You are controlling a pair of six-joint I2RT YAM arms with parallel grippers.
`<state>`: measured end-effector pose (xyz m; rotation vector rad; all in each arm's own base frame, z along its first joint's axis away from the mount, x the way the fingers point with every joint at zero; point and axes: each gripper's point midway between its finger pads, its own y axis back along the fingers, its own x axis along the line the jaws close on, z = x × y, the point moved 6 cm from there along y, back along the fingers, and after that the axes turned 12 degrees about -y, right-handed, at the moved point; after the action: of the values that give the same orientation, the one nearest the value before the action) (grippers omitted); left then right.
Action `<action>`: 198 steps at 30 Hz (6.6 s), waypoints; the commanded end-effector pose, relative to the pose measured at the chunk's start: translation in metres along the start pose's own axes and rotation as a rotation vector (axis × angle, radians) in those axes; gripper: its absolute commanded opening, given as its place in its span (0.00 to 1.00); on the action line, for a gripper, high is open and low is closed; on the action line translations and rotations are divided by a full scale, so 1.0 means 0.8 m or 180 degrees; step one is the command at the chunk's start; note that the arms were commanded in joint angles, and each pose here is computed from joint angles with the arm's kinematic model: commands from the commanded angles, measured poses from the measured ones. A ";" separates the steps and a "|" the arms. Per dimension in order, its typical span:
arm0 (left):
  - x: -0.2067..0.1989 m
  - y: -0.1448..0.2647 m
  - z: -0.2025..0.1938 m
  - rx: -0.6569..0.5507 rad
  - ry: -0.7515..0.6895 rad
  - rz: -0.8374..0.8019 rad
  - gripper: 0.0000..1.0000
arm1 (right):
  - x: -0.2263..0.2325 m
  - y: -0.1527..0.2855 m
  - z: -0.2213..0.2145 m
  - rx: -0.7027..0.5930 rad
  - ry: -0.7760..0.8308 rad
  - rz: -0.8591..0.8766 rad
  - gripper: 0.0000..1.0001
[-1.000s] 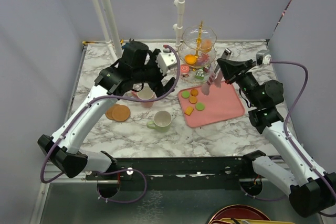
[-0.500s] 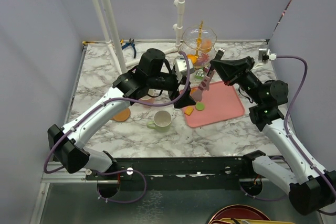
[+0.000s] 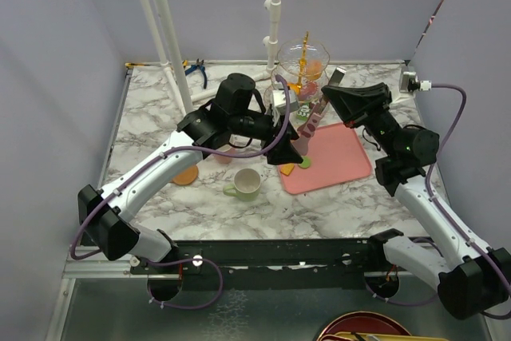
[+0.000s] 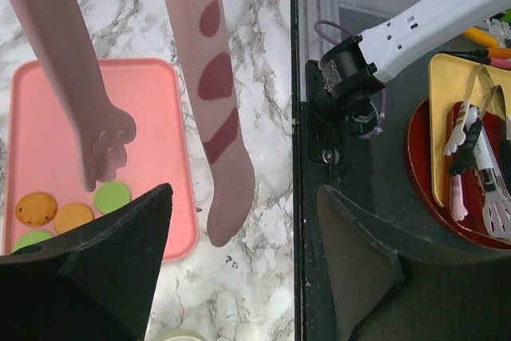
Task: Serve the afternoon tea
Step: Adjust the clamp, then pick up the desert from the tray.
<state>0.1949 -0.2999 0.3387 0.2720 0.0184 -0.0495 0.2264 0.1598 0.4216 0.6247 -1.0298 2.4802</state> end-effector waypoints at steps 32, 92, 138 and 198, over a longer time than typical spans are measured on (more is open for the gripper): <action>-0.010 0.027 0.053 -0.0656 0.1050 -0.0423 0.99 | 0.016 -0.013 0.014 -0.0131 -0.0215 0.0228 0.01; -0.005 0.062 -0.022 0.0447 -0.0802 -0.0351 0.00 | 0.024 0.022 -0.025 0.2401 0.0840 0.0286 1.00; -0.004 0.059 -0.017 0.0604 -0.1035 -0.0418 0.00 | 0.000 -0.018 -0.099 0.2481 0.0891 0.1035 0.97; 0.085 0.156 -0.002 0.1262 -0.0258 0.1795 0.99 | -0.140 0.061 -0.127 0.1592 0.1782 -0.1059 0.60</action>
<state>0.2521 -0.2056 0.3623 0.6241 -0.2601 0.3346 0.2512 0.1895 0.2672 0.2835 0.0011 2.5104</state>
